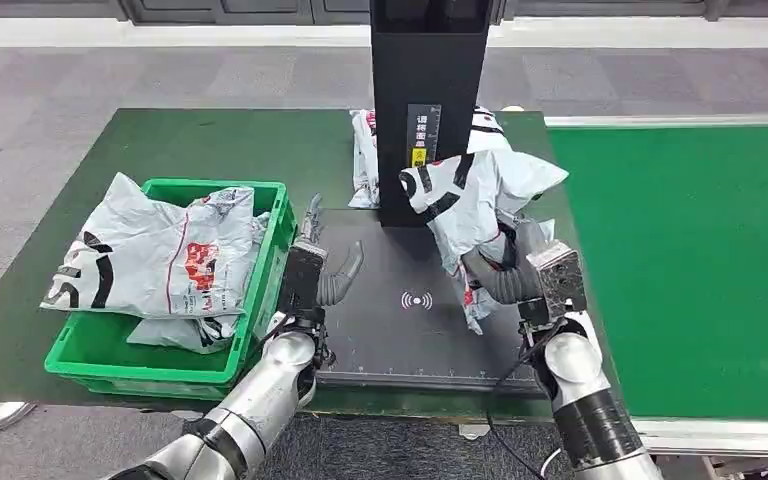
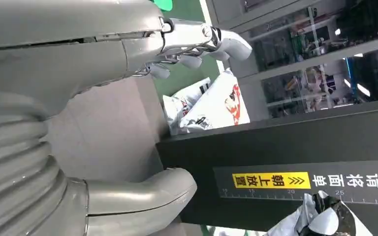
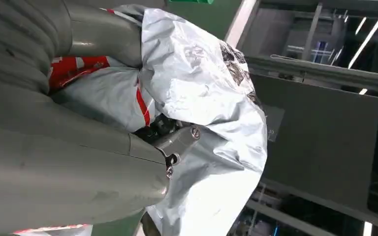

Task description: Moved the parcel from conveyor to table for the left to box.

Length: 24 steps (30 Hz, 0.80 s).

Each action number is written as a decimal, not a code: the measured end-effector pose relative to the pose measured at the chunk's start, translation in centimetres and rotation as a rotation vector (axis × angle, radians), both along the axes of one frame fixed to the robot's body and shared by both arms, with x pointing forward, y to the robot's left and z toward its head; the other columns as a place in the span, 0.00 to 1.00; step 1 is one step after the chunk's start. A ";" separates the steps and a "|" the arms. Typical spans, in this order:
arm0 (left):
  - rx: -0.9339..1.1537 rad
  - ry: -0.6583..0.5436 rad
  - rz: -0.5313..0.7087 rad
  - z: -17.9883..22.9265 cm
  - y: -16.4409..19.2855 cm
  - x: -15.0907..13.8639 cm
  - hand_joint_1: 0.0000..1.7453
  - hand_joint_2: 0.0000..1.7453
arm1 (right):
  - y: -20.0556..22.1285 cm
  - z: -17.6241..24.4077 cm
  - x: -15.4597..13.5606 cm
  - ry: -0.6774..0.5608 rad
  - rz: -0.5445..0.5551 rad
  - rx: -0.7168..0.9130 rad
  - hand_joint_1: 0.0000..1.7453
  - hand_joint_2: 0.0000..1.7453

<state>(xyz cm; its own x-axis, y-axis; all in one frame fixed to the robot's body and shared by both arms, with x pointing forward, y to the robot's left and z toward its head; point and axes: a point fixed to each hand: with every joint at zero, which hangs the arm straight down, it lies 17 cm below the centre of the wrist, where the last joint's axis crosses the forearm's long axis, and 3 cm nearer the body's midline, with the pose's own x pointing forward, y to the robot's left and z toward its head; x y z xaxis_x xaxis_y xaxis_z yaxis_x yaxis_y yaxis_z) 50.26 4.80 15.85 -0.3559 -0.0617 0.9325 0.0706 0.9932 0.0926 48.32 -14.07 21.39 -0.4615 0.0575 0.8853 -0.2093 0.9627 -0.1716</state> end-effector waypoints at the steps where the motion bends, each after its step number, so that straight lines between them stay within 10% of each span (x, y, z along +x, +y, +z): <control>1: -0.001 0.000 0.000 0.0 0.0 0.0 0.00 1.00 | 0.0 0.0 0.0 0.000 0.000 0.000 1.00 1.00; 18: -0.001 0.001 0.000 0.0 -0.1 0.0 0.00 1.00 | 0.2 -0.1 0.1 0.006 0.002 0.001 1.00 1.00; 19: -0.001 0.001 0.000 0.0 -0.1 0.0 0.00 1.00 | 0.2 -0.2 0.1 0.011 0.005 0.000 0.08 1.00; 24: 0.009 -0.005 0.004 0.1 -0.1 0.0 0.00 1.00 | 2.7 -4.1 -0.2 0.126 0.089 -0.102 0.00 1.00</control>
